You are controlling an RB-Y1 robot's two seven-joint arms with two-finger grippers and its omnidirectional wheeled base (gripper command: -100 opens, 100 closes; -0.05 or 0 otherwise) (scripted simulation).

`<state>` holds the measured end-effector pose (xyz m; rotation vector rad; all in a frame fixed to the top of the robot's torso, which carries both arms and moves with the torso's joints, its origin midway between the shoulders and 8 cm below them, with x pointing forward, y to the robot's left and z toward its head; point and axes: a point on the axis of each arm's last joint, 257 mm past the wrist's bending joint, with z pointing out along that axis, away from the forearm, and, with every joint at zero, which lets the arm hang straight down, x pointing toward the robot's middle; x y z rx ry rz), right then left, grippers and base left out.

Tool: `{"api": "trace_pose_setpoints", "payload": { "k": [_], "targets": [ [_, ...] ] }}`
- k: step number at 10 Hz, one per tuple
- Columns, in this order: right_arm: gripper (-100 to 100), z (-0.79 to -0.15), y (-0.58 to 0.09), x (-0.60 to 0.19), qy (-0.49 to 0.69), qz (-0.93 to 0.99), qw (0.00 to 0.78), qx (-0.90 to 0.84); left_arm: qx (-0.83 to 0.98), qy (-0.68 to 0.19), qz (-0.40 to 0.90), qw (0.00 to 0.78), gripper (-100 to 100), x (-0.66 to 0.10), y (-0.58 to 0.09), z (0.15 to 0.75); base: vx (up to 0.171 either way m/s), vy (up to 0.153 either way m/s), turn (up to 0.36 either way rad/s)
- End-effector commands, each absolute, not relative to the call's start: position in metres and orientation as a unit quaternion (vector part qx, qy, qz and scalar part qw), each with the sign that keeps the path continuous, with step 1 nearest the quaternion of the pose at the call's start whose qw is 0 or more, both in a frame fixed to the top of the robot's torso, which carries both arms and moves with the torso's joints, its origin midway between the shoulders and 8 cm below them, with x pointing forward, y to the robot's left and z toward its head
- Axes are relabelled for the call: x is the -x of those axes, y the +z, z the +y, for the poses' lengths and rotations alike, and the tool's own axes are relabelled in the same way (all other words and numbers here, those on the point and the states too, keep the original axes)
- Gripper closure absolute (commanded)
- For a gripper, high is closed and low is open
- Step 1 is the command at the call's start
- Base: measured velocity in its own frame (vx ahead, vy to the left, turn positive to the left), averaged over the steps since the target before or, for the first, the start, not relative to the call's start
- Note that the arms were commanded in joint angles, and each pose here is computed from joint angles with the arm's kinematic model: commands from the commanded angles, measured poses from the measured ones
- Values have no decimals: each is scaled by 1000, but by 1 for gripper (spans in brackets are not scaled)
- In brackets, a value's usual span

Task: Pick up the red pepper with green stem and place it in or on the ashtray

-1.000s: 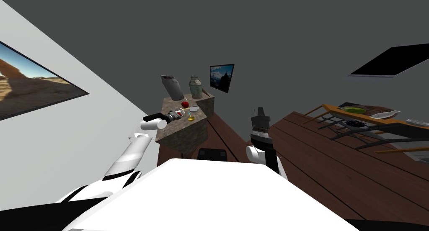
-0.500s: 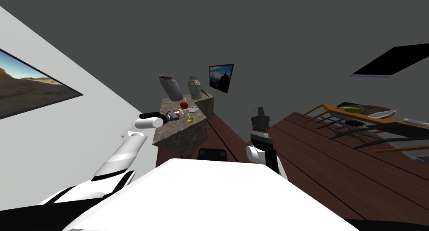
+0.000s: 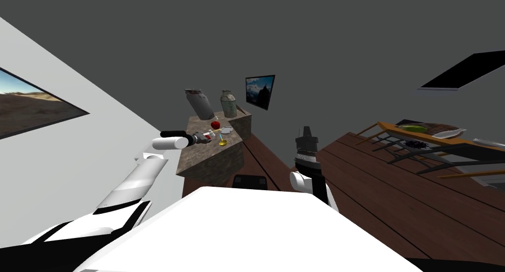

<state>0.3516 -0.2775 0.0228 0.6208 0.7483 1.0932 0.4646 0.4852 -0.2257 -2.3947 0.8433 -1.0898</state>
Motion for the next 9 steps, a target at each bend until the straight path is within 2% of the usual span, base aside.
{"api": "trace_pose_setpoints", "payload": {
  "k": [1,9],
  "targets": [
    [0,-277,23,-352,499,342,744,-283,862,-365,300,180,-100,-455,-229,493,54,18,-27],
    [0,-277,23,-352,499,342,744,-283,899,-279,300,154,-100,-416,-239,515,49,17,-19]
  ]
}}
